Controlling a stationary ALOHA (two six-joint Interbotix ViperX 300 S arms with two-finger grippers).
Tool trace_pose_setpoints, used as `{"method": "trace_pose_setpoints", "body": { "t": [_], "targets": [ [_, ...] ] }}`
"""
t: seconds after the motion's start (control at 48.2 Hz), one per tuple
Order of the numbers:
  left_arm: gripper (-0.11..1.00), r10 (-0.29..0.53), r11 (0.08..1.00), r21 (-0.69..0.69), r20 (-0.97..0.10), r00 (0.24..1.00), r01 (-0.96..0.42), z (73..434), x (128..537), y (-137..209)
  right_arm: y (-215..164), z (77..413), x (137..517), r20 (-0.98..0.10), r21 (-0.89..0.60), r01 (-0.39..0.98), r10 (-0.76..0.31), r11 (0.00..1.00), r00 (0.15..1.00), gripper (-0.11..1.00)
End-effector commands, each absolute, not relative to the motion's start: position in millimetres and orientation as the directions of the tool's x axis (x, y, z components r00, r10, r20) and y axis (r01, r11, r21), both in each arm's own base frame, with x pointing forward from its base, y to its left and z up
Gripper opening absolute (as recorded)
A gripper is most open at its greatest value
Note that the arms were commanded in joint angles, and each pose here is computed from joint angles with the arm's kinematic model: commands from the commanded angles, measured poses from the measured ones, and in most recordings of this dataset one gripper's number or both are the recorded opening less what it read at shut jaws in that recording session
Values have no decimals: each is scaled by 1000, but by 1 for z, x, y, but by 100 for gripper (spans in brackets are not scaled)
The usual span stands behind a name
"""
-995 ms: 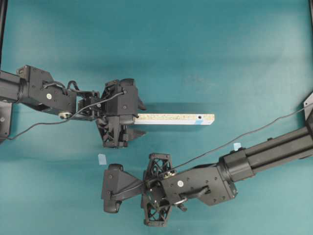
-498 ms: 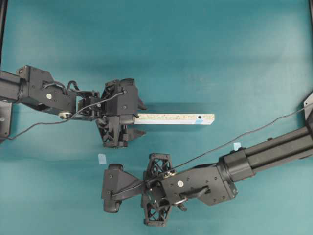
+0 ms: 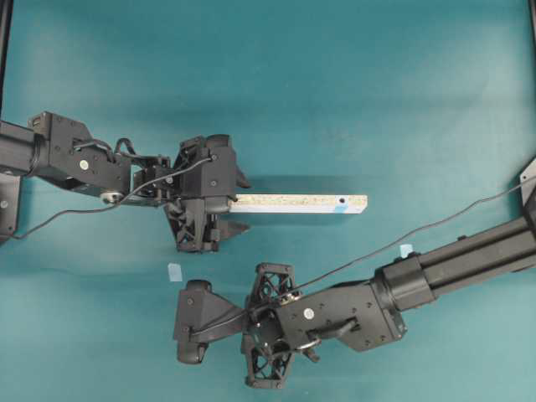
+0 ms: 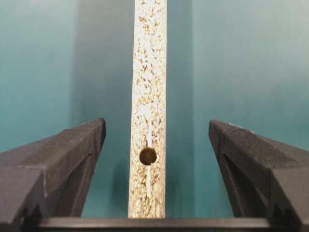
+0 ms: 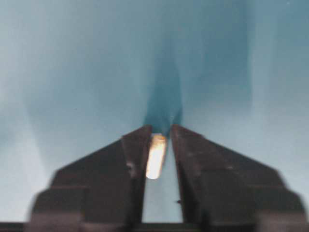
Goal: Insert the rod into the hole on the wooden board.
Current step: 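Lift the wooden peg off the table with the right gripper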
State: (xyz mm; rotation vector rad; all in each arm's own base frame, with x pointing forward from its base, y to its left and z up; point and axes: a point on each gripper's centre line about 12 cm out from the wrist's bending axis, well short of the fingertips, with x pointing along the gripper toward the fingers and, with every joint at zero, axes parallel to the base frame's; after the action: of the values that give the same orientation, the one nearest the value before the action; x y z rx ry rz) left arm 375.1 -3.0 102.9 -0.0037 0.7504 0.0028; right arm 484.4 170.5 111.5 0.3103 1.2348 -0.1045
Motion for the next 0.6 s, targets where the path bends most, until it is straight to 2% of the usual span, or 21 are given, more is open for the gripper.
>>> {"method": "trace_pose_setpoints", "body": {
  "t": [0.0,0.041,0.27,0.581],
  "targets": [
    [94,-2,1000,-8,-661,750,-4,111,378,-5,178,127,487,-925,200,228,108,953,364,15],
    [94,-2,1000,-8,-661,750,-4,111,378,-5,180,128,487,-924,202,224,110,953,366,10],
    [94,-2,1000,-7,-664,748,-3,110,377,-5,182,134,487,-918,199,208,107,958,383,10],
    [94,-2,1000,-8,-665,747,-5,110,376,-5,168,173,488,-886,162,173,66,971,459,10]
  ]
}}
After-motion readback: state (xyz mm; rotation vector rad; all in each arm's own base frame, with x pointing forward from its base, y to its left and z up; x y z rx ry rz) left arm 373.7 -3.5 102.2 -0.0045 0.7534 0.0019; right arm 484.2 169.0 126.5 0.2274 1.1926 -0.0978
